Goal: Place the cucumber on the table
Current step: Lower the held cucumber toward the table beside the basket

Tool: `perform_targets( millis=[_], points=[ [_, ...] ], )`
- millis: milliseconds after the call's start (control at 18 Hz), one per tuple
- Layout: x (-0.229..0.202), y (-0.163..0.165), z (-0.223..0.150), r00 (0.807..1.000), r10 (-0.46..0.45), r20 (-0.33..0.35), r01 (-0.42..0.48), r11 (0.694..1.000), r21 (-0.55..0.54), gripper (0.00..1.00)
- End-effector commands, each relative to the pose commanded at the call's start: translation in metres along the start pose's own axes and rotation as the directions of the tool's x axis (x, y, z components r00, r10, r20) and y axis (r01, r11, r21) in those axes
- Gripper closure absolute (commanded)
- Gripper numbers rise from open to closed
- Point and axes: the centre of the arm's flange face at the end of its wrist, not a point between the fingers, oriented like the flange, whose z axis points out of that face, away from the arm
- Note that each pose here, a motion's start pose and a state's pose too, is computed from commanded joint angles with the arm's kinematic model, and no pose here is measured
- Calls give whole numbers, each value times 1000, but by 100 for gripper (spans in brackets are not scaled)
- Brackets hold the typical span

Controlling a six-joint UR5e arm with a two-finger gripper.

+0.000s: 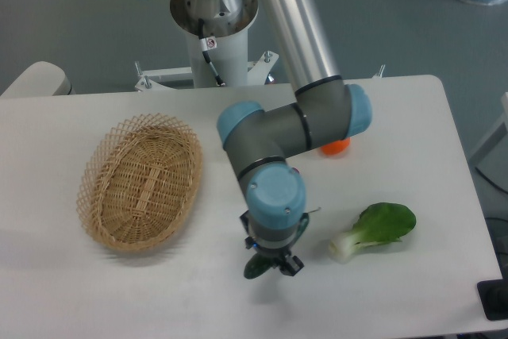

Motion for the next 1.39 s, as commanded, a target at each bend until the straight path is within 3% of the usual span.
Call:
perform_targets(
  millis=[222, 500, 944, 1389],
  points=[
    [-1, -2, 6, 989, -144, 22, 144, 989, 21, 94],
    [-2, -6, 17, 967, -252, 18, 252, 967, 21, 93],
    [10, -2, 39, 968, -249, 1, 249, 968, 8, 87],
    [14, -9, 46, 971, -241, 10, 241, 971, 14, 47]
  ],
)
